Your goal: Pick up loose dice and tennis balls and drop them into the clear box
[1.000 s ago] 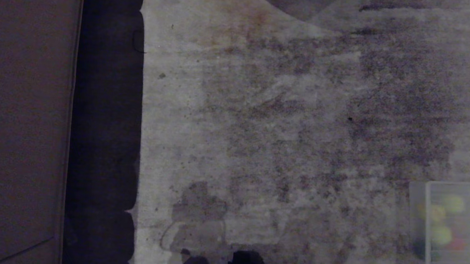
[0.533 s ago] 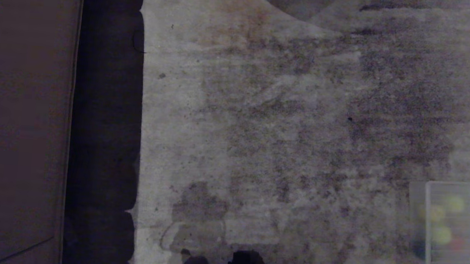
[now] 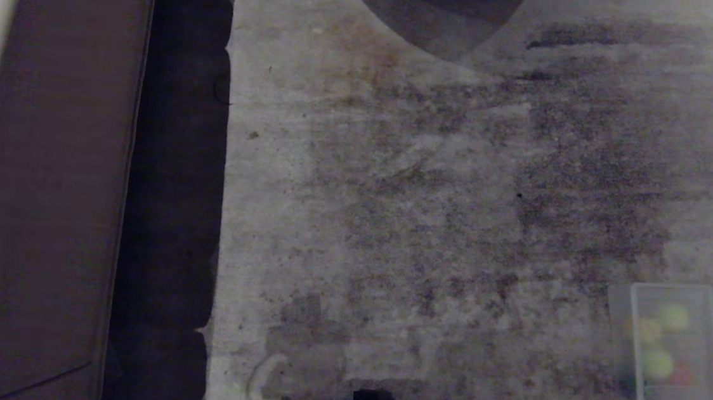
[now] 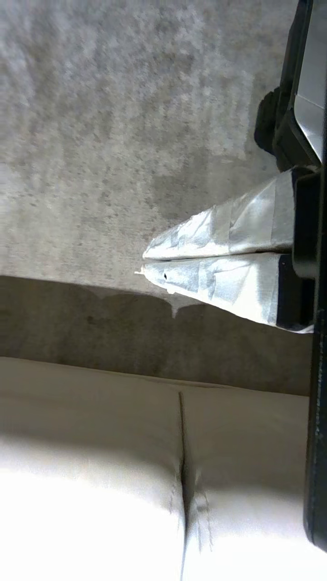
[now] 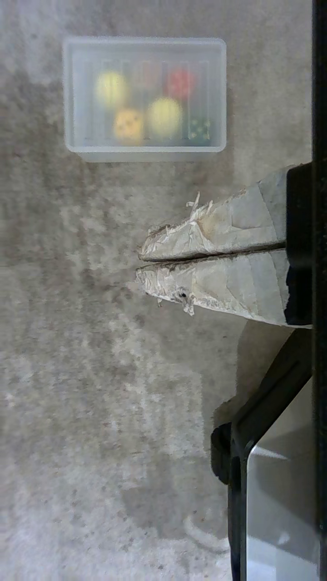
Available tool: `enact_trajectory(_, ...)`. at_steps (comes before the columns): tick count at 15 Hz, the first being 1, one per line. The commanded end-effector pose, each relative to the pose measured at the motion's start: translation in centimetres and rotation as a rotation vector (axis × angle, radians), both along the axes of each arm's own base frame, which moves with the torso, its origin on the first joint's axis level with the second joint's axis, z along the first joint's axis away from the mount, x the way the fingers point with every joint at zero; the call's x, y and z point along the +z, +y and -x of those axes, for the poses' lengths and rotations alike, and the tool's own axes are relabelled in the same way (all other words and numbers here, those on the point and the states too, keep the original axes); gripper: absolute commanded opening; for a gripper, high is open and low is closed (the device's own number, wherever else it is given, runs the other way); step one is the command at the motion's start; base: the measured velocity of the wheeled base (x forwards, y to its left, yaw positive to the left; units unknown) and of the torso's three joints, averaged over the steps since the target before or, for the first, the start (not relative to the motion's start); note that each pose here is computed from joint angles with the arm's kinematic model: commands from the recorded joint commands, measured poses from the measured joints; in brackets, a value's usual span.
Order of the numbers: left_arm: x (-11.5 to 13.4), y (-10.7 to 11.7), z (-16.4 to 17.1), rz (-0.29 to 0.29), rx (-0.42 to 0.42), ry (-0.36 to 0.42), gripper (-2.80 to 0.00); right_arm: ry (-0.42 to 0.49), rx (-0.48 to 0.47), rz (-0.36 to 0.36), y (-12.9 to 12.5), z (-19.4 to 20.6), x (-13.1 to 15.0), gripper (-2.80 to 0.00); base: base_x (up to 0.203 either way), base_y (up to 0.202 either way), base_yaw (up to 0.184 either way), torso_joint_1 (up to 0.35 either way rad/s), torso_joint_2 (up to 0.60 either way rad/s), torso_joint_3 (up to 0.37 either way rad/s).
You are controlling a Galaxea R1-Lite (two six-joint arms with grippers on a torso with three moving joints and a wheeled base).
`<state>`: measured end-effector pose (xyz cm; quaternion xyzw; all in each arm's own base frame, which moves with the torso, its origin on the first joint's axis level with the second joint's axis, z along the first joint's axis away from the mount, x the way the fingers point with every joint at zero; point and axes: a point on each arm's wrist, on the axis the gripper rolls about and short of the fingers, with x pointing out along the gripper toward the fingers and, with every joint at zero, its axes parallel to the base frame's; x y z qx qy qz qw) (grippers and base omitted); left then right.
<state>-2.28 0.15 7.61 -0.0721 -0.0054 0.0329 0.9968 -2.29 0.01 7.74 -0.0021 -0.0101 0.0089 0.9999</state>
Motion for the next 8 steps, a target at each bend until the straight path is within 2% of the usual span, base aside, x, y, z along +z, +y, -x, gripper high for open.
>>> enact_trajectory(1,-0.04,0.0,-0.02,0.001,0.001,0.003,-2.8,0.013,0.0,0.0,0.0,-0.1,-0.28,-2.8,0.0,0.0,0.0,0.002,0.0,0.2)
enact_trajectory(8,-0.02,0.0,-0.02,0.001,0.0,0.001,-2.8,0.013,0.0,0.0,0.0,-0.1,-0.28,-2.8,0.0,0.0,0.0,0.001,0.0,0.201)
